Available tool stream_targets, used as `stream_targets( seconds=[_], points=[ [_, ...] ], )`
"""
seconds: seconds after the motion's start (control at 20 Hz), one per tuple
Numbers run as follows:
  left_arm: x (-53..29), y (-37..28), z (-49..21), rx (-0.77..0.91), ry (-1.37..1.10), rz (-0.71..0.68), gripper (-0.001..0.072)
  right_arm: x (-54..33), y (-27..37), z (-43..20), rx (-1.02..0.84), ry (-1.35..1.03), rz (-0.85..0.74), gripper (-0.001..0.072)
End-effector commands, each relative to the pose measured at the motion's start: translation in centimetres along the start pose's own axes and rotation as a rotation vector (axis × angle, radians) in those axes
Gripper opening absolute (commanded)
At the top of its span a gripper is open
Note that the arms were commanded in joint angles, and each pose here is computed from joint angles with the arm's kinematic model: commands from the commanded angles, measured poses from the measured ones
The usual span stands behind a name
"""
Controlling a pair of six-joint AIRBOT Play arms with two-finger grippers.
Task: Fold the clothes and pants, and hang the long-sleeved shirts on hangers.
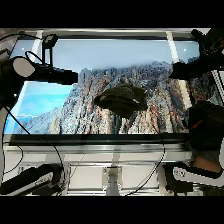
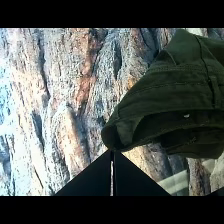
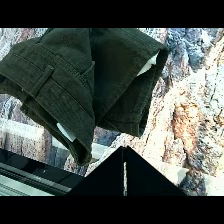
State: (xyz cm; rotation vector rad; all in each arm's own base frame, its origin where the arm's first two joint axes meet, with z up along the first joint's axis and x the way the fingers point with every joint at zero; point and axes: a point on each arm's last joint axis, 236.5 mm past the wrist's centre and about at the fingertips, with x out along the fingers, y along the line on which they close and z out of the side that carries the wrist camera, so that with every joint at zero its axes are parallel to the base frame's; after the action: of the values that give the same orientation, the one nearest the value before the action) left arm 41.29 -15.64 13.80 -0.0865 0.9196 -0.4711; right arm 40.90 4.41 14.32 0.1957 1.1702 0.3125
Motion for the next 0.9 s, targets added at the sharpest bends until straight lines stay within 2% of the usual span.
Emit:
stream_targets(
  seconds=[0.0, 0.5, 0.85],
  points=[
    [0.0, 0.0, 0.0, 0.000, 0.000, 0.000, 0.0013, 0.0, 0.0, 0.0, 0.000, 0.000, 0.000, 0.0033],
    [0.0, 0.0, 0.0, 0.000, 0.000, 0.000, 0.0013, 0.0, 0.0, 1.0, 0.001, -0.041, 0.001, 0.0034],
    [0.1, 0.1, 0.2, -0.002, -0.009, 0.002, 0.0013, 0.0, 0.3, -0.7, 0.002, 0.029, 0.012, 0.0034]
  ],
)
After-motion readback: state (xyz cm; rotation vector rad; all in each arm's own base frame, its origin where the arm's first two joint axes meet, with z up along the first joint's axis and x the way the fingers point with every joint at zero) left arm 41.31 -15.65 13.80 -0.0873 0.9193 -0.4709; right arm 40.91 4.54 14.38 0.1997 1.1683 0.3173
